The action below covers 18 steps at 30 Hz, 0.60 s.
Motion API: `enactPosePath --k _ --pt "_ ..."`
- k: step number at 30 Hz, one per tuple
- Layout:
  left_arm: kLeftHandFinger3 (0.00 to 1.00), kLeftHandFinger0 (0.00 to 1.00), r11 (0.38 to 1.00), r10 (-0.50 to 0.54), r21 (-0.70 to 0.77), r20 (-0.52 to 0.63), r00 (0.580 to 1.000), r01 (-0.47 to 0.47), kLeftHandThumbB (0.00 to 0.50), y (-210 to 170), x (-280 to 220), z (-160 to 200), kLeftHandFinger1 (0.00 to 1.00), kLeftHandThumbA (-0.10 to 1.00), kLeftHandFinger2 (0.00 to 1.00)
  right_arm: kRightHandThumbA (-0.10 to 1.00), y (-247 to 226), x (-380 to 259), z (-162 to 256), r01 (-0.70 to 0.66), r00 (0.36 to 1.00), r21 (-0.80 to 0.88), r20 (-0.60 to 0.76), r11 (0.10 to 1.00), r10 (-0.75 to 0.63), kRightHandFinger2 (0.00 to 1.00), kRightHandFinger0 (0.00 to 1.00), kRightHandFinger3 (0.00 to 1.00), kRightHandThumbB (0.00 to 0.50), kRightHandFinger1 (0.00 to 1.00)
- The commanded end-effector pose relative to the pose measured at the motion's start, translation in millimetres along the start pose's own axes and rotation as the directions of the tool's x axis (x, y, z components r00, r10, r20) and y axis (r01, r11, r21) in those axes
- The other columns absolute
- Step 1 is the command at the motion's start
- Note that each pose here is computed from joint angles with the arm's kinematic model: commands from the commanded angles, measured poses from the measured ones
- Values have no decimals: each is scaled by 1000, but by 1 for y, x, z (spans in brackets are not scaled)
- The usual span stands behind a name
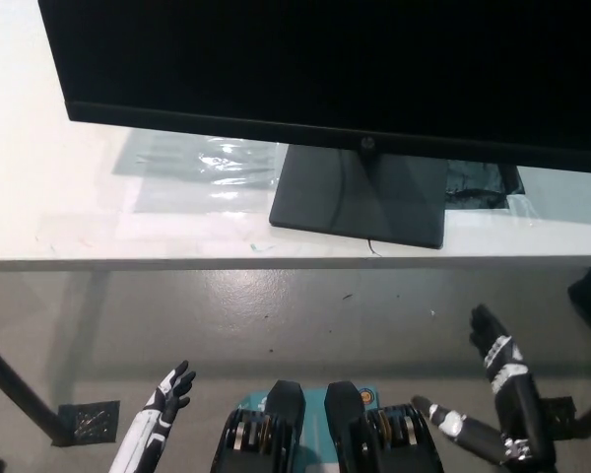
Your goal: The monitor is being placed at the center of the desk and the robot uses its right hand to grab on the right side of the monitor and tilt the angle of the montior sideways.
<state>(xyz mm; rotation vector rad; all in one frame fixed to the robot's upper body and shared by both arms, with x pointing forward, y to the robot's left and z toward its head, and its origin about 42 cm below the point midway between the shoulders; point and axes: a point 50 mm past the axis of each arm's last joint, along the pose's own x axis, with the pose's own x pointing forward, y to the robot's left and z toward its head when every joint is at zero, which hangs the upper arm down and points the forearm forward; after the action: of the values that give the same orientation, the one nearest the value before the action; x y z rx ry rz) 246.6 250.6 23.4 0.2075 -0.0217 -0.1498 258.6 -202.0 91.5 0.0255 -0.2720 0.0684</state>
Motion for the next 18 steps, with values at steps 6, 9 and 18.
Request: enactPosePath --k 6,9,18 --pt "1000 1000 1000 -4 30 76 997 2 400 7 3 7 1000 1000 1000 1000 -12 39 52 3 991 513 116 859 -73 1000 1000 1000 456 1000" --pt "1000 1000 999 -6 37 78 997 3 403 8 6 8 1000 1000 1000 1000 -20 69 61 -6 996 735 65 678 -62 1000 1000 1000 449 1000" --pt "1000 1000 999 -8 35 78 997 5 403 6 5 8 1000 1000 1000 1000 -28 99 57 7 998 859 28 512 -61 1000 1000 1000 420 1000"
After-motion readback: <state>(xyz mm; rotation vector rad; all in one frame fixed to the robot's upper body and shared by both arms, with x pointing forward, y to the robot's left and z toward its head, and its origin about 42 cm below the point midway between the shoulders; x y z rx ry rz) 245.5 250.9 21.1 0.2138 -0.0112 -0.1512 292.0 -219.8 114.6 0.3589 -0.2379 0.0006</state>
